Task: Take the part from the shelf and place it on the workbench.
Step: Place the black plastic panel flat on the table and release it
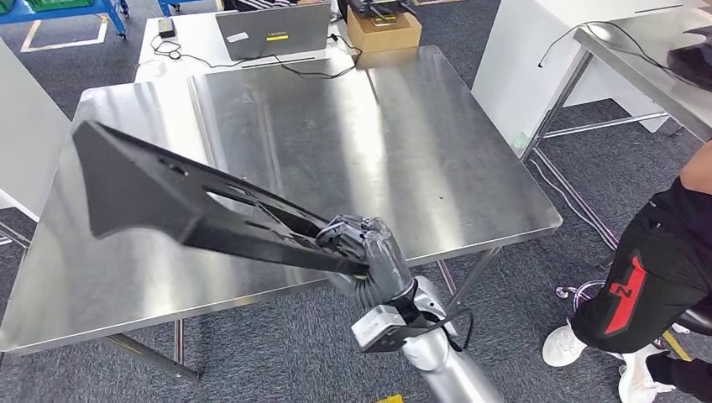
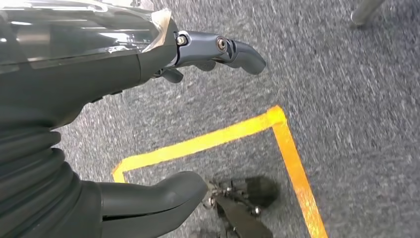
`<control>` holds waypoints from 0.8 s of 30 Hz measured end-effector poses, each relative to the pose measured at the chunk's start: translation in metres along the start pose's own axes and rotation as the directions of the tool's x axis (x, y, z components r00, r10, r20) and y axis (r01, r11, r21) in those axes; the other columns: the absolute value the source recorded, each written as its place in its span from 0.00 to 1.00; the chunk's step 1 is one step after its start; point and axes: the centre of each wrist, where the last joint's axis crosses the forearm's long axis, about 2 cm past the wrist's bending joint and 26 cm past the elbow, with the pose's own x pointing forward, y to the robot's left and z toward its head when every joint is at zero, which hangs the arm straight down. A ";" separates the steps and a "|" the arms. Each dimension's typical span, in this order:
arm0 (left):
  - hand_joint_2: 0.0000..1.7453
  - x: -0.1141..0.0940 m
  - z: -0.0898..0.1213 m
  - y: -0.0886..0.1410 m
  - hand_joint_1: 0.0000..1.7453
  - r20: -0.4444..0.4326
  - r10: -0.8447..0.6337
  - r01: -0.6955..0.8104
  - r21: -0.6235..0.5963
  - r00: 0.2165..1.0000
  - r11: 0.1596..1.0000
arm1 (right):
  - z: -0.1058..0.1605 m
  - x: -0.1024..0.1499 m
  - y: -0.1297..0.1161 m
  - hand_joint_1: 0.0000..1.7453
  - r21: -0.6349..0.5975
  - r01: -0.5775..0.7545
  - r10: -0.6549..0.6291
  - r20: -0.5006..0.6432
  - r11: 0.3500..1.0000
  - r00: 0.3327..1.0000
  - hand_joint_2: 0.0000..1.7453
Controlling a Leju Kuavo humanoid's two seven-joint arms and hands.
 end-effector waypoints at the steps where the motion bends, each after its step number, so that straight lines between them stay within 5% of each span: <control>1: 1.00 0.000 0.000 -0.001 0.00 0.001 -0.002 0.002 0.010 1.000 1.000 | -0.001 0.000 -0.002 1.00 0.008 -0.079 0.079 -0.001 0.997 0.997 1.00; 11: 1.00 0.001 0.002 -0.010 0.00 0.005 -0.003 0.003 0.016 1.000 1.000 | -0.004 -0.006 -0.012 1.00 0.033 -0.276 0.276 0.002 0.961 0.961 1.00; 16: 1.00 0.002 0.001 -0.010 0.00 0.006 -0.018 0.018 0.009 1.000 1.000 | -0.027 -0.019 -0.017 1.00 0.102 -0.549 0.551 0.007 0.830 0.835 1.00; 24: 1.00 0.002 0.001 -0.011 0.00 -0.017 -0.038 0.038 -0.002 0.999 0.999 | -0.065 -0.076 -0.035 1.00 0.228 -0.761 0.785 -0.024 0.607 0.619 1.00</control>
